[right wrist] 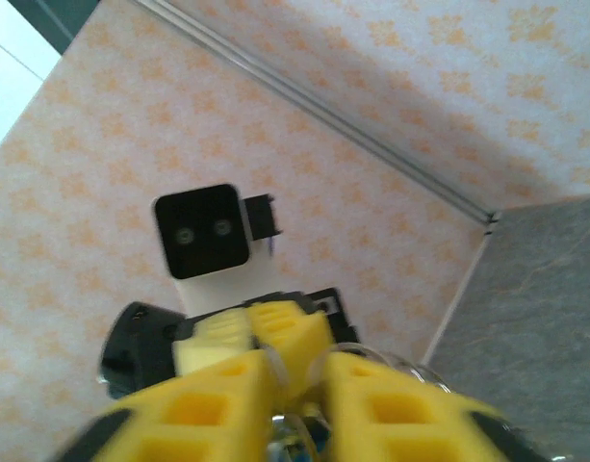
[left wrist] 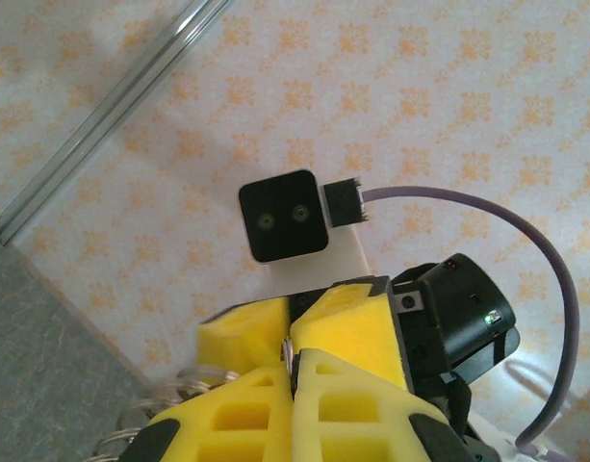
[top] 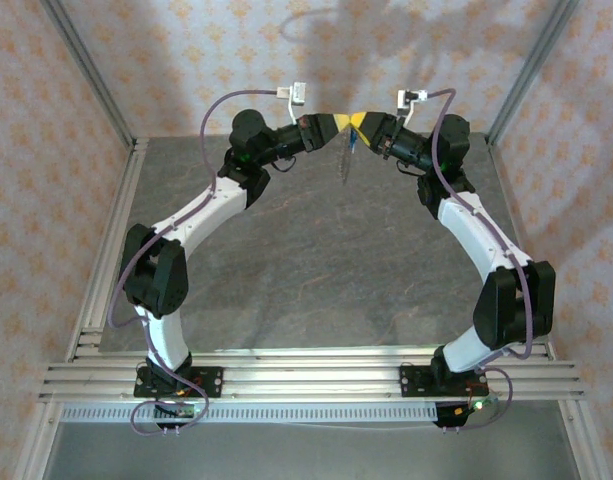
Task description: Put the keys on the keyring
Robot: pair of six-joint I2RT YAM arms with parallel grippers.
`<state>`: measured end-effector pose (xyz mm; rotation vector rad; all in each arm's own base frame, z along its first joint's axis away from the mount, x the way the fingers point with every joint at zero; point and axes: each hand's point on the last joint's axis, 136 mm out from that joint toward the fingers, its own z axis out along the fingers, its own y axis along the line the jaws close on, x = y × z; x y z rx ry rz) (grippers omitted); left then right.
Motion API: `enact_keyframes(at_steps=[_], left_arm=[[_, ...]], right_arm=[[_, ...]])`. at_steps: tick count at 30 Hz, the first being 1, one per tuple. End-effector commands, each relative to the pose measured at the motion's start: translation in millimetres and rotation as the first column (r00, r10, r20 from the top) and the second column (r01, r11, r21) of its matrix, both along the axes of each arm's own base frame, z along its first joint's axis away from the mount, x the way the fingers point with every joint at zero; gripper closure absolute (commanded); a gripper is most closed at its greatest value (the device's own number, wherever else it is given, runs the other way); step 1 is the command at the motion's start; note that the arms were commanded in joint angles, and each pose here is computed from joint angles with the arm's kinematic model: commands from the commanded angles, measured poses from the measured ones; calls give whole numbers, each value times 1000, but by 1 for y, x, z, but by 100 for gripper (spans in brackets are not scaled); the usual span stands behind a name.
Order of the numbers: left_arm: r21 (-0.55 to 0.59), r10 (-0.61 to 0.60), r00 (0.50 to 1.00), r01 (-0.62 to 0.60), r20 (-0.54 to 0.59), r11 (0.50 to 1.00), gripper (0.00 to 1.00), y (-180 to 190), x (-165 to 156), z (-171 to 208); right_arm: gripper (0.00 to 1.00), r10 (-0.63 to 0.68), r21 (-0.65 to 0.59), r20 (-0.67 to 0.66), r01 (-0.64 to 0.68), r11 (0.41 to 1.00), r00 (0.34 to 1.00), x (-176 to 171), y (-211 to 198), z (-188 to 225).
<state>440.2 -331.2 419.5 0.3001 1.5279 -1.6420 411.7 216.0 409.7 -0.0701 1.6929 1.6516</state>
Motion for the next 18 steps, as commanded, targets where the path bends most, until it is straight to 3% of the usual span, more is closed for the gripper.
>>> enact_keyframes(at_steps=[1, 9, 14, 18], left_arm=[[-46, 54, 996, -51, 70, 998, 100, 3, -13, 26], [-186, 124, 990, -110, 67, 976, 100, 28, -3, 41], [-318, 126, 988, -93, 84, 943, 100, 43, -3, 57], [-368, 128, 988, -89, 83, 926, 100, 49, -3, 64]], right_arm=[[59, -35, 8, 59, 35, 999, 998, -11, -13, 25], [52, -247, 12, 55, 246, 969, 968, -7, -53, 32], [51, -386, -135, 114, 399, 907, 915, -13, -54, 12], [51, -409, -206, 182, 441, 874, 894, -19, -39, 3]])
